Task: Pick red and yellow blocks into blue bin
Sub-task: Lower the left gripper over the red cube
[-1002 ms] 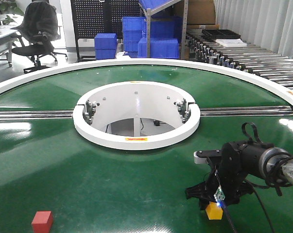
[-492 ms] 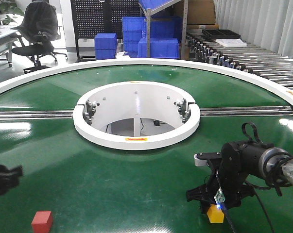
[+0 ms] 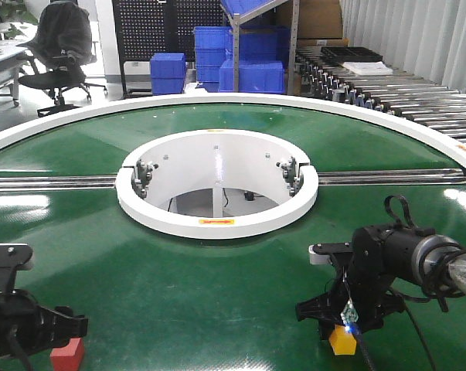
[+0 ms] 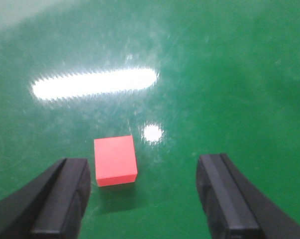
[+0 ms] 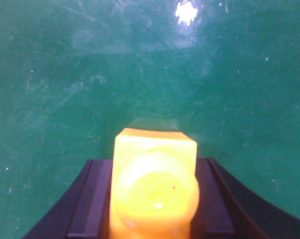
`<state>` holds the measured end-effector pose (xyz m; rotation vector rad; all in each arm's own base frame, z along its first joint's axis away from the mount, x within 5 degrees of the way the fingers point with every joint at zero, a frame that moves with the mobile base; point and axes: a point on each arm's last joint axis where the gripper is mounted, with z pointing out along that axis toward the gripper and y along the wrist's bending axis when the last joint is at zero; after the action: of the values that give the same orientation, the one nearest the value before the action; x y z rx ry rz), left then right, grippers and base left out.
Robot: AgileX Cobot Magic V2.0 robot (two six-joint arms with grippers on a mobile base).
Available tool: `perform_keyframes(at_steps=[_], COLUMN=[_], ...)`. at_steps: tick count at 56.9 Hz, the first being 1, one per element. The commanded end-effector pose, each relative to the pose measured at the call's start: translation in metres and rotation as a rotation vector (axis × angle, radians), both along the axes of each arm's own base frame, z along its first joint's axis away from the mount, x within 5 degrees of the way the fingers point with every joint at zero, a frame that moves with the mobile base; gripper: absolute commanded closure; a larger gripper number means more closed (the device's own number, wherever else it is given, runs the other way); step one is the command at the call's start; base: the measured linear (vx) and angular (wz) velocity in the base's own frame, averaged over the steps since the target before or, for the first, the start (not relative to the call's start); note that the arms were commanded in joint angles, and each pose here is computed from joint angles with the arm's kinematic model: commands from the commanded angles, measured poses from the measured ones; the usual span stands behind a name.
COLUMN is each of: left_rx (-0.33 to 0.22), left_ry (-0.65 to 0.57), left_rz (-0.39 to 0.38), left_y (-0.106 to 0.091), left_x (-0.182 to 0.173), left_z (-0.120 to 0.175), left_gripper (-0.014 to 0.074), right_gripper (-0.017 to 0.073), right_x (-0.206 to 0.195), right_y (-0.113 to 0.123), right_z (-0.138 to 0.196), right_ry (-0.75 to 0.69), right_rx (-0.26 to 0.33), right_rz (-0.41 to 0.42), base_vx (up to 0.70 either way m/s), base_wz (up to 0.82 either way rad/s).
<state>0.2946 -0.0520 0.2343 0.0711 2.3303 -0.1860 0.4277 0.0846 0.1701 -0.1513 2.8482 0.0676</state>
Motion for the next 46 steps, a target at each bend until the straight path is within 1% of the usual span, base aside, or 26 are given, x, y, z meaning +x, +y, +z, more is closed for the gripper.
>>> perform_keyframes(at_steps=[1, 12, 21, 26, 30, 37, 46], left_rx=[-0.015, -0.001, 0.007, 0.033, 0.030, 0.034, 0.045], left_ry=[-0.095, -0.039, 0.008, 0.032, 0.046, 0.050, 0.034], left_rz=[-0.001, -0.012, -0.013, -0.026, -0.020, -0.019, -0.025], left_y=[-0.004, -0.008, -0.010, -0.010, -0.010, -0.010, -0.010], left_x=[0.015, 0.036, 0.047, 0.050, 0.052, 0.055, 0.057], left_z=[0.021, 0.011, -0.006, -0.016, -0.023, -0.030, -0.030], left_gripper=[0.0036, 0.0036, 0.0036, 0.0036, 0.0036, 0.0036, 0.0036], right_gripper=[0.0569, 0.0569, 0.0569, 0.0569, 0.0569, 0.0569, 0.0569], right_x=[0.003, 0.003, 0.002, 0.002, 0.001, 0.001, 0.001], right_y=[-0.002, -0.002, -0.002, -0.002, -0.002, -0.002, -0.002], right_z=[0.039, 0.039, 0.039, 0.039, 0.039, 0.039, 0.039], right_ry=[-0.123, -0.119, -0.113, -0.109, -0.106, -0.106, -0.104], right_rx=[0.014, 0.013, 0.012, 0.011, 0.011, 0.011, 0.011], right_rz=[0.004, 0.005, 0.005, 0.005, 0.005, 0.005, 0.005], base_vx=[0.00, 0.00, 0.00, 0.00, 0.00, 0.00, 0.00], base_wz=[0.00, 0.00, 0.00, 0.00, 0.00, 0.00, 0.00])
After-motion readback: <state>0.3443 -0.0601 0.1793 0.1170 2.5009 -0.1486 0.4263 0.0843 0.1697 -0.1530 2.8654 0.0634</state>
